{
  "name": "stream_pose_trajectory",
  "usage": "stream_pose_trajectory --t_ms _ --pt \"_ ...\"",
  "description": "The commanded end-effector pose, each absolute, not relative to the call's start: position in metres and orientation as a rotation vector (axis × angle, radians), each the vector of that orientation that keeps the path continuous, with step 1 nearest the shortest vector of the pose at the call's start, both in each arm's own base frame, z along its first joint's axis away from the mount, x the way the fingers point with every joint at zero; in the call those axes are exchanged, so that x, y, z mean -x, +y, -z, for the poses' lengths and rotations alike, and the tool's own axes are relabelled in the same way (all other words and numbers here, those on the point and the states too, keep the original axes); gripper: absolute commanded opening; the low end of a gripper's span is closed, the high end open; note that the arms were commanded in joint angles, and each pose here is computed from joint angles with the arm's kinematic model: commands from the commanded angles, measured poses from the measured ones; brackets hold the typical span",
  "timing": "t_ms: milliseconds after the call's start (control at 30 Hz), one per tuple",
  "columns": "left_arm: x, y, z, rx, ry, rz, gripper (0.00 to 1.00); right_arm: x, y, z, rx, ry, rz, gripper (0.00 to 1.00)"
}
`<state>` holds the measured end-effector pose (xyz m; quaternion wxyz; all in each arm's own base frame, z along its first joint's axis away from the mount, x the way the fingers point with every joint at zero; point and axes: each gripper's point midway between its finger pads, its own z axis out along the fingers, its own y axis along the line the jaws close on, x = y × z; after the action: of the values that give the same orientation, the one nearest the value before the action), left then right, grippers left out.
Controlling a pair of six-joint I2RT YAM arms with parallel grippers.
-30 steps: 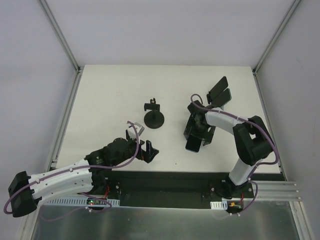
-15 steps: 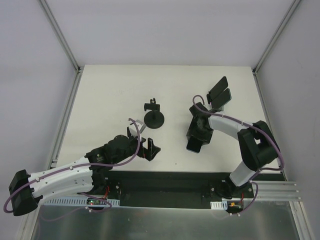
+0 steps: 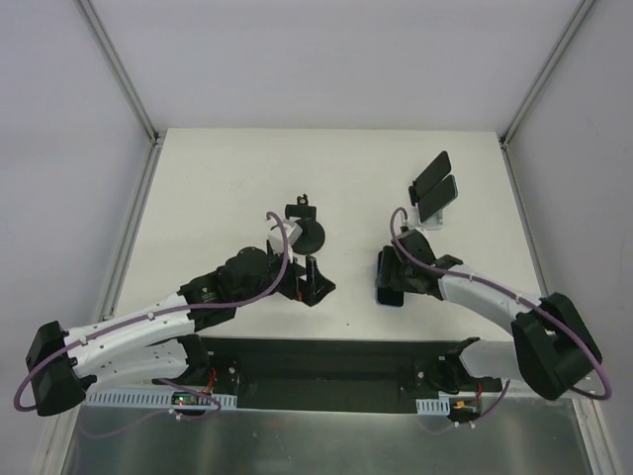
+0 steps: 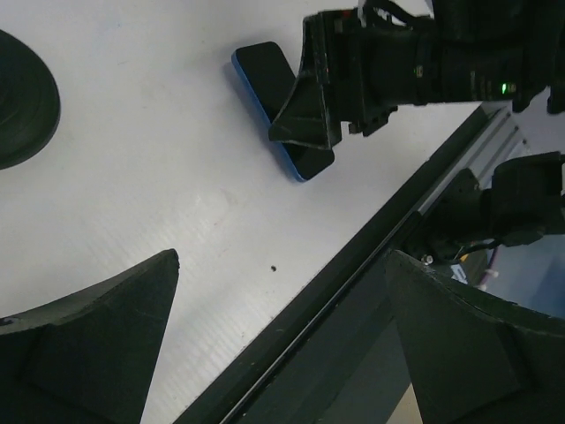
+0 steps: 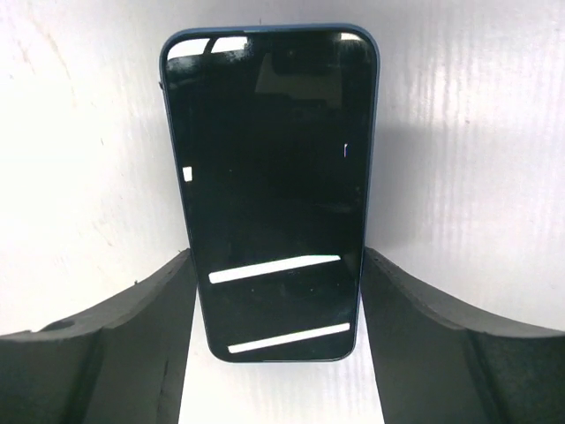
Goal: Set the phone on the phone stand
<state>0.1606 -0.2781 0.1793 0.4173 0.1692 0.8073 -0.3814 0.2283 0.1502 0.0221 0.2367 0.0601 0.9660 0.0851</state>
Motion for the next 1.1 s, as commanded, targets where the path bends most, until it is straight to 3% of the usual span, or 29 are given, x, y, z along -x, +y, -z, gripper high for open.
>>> stream_pose_trajectory --t_ms 0,133,400,933,1067 --pt "-0.155 -0.308 -0.206 -0.344 2.086 1.162 0.99 -0.246 0.146 -0.05 -0.027 2.422 -0.282 0.01" --pt "-0.165 -0.323 -0.211 -0.266 2.117 1.19 0.96 -0.248 0.151 -0.069 0.031 2.359 -0.329 0.01" --pt "-0.186 -0.376 -0.212 -0.346 2.162 1.2 0.75 -0.242 0.179 -0.127 0.141 2.141 -0.607 0.01" --pt "-0.233 -0.429 -0.236 -0.286 2.149 1.162 0.61 -0.201 0.19 -0.189 0.268 1.957 -0.839 0.01" --pt "-0.234 -0.437 -0.231 -0.301 2.177 1.168 0.52 -0.198 0.189 -0.196 0.271 1.932 -0.85 0.01"
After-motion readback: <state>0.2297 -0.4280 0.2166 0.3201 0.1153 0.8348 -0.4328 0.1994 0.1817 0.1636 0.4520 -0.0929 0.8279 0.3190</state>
